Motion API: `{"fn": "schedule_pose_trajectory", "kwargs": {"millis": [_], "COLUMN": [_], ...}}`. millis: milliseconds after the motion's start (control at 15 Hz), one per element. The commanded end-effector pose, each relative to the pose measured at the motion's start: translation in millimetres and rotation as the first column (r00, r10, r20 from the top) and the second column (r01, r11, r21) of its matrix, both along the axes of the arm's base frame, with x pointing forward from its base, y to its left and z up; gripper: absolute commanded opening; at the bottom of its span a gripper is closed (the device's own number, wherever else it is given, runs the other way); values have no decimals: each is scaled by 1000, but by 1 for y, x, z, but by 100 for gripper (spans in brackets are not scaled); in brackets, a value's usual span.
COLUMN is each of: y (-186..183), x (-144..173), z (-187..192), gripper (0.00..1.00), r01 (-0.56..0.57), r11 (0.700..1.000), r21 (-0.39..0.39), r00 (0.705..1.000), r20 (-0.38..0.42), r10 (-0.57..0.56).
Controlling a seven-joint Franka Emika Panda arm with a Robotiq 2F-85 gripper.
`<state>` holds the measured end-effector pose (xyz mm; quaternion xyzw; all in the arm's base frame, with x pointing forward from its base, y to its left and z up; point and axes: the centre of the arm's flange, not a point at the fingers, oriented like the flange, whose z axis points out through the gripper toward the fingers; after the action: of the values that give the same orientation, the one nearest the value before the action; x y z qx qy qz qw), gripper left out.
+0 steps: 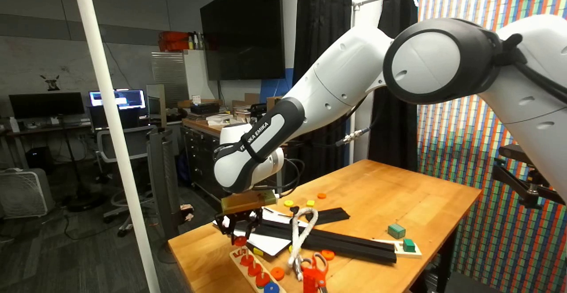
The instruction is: Put an orange disc on the empty rod of the wooden rack
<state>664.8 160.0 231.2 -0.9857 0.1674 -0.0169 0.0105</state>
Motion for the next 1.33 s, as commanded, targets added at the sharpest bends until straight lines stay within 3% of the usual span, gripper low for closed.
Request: {"fn": "schedule_pose_trajectory", "kwargs": {"millis": [0,333,400,533,733,1000,1267], "y": [0,-2,-2,-3,-4,-6,-19], "x": [11,11,11,11,10,4,-19], "z": [-5,-12,-13,-14,-14,6,65], "gripper": [19,19,69,77,99,100,100], "r01": [-17,-14,-5,-3,4,16,50], "r11": [999,998,998,998,998,999,999], "r21": [42,61,63,67,69,39,20], "r00": [1000,999,999,999,998,999,998], "r20": [-23,-38,-42,-49,-59,-31,40], "r10": [18,16,8,7,0,-15,-51]}}
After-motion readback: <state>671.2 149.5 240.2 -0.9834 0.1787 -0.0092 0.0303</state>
